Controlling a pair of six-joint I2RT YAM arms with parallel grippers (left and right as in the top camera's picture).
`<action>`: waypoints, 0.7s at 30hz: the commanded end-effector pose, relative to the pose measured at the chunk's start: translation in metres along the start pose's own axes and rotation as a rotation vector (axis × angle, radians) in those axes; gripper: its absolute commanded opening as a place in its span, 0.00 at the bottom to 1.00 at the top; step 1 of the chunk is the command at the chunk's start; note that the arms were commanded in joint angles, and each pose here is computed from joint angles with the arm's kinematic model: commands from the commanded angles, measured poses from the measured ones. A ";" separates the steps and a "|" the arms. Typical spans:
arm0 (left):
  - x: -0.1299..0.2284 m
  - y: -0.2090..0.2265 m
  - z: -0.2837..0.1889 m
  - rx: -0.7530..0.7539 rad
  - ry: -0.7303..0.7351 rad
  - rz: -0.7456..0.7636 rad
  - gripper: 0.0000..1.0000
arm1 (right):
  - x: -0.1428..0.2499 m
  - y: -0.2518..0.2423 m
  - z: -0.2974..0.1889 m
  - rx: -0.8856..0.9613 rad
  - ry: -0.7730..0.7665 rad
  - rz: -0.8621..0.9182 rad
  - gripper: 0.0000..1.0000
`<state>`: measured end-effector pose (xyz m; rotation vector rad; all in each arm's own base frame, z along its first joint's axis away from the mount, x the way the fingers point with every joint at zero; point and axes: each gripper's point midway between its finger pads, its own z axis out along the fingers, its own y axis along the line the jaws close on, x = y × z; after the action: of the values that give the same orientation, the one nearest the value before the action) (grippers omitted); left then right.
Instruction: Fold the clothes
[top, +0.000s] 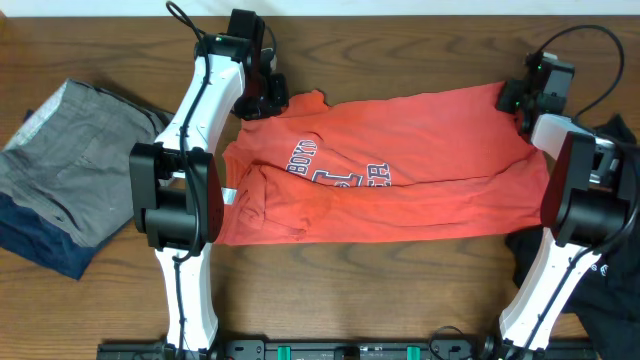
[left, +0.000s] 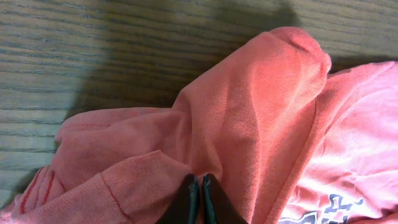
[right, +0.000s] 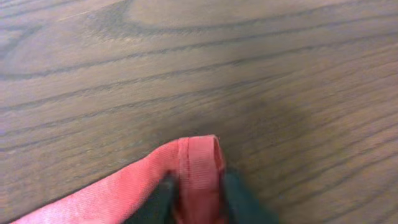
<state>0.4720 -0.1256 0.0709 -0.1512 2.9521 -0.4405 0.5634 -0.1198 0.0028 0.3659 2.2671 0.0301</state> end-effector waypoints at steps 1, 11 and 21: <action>0.001 0.005 0.003 -0.016 0.006 -0.006 0.07 | 0.031 0.003 0.011 -0.006 0.080 0.023 0.02; 0.001 0.006 0.002 -0.017 0.007 -0.009 0.06 | 0.010 -0.031 -0.027 0.137 0.106 0.063 0.01; 0.033 0.015 -0.003 -0.048 0.134 -0.049 0.06 | -0.022 -0.059 -0.120 0.227 0.161 0.107 0.01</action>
<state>0.4446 -0.1206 0.0663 -0.1814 3.0686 -0.4165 0.4833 -0.1580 0.0594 0.5851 2.4579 -0.1014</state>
